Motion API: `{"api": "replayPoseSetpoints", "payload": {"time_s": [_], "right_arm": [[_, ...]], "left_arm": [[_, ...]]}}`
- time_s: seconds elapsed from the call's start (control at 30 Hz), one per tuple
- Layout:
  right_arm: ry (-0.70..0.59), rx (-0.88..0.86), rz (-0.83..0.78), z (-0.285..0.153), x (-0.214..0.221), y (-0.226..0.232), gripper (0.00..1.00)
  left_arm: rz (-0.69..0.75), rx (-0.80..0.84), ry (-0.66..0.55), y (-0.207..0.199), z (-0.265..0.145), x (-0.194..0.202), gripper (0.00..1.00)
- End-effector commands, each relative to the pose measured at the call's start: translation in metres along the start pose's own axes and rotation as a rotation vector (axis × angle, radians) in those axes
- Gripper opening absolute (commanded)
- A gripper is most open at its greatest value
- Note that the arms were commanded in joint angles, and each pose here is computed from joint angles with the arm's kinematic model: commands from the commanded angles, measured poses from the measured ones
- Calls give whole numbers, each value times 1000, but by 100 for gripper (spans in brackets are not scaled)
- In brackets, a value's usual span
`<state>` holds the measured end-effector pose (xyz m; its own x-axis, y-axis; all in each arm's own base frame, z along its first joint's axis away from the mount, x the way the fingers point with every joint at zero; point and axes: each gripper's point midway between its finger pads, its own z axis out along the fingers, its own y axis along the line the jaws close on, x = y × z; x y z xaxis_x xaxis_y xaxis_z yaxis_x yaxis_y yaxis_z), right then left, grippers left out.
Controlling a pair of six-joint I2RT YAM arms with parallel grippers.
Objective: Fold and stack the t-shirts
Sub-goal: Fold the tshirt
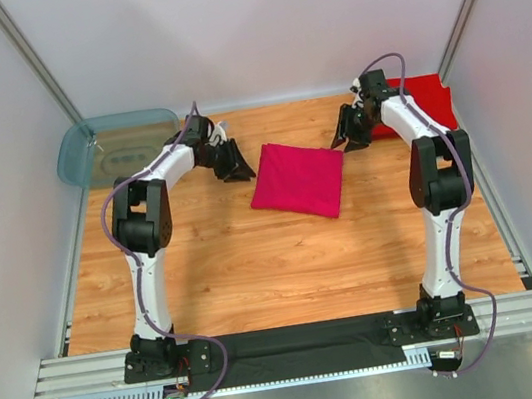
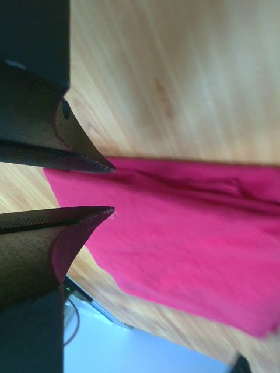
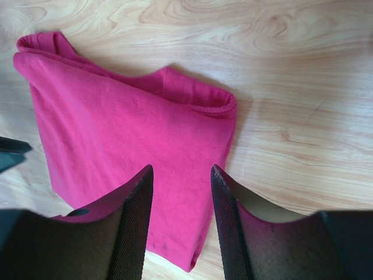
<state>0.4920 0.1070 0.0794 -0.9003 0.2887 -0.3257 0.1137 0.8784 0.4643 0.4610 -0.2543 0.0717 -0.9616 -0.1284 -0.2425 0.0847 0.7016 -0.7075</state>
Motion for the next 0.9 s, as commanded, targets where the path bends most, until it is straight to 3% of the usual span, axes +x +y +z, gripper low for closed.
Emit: {"api": "replayPoseSetpoints", "payload": {"time_s": [0.0,0.33,0.47,0.5,0.57,0.67,0.8,0.87], "right_arm": [[4,-47,-36,-3,-6,3,46],[17,-41,-29,12,-1,-21,46],[51,-72,-32,28,6,-23,46],[50,-81,-34,31,6,-22,45],[51,-85,-31,38,7,-25,43],[50,-88,-30,46,6,-27,35],[34,-80,-12,53,1,-31,8],[20,-82,-14,55,-2,-31,3]], "left_arm": [[90,43,56,-9,-2,20,37],[115,63,150,-6,12,50,36],[99,38,178,4,16,60,15],[94,29,182,6,16,61,4],[84,6,185,12,16,65,0],[69,-32,185,22,16,70,0],[41,-97,182,36,15,79,0],[31,-128,173,41,11,83,0]]}}
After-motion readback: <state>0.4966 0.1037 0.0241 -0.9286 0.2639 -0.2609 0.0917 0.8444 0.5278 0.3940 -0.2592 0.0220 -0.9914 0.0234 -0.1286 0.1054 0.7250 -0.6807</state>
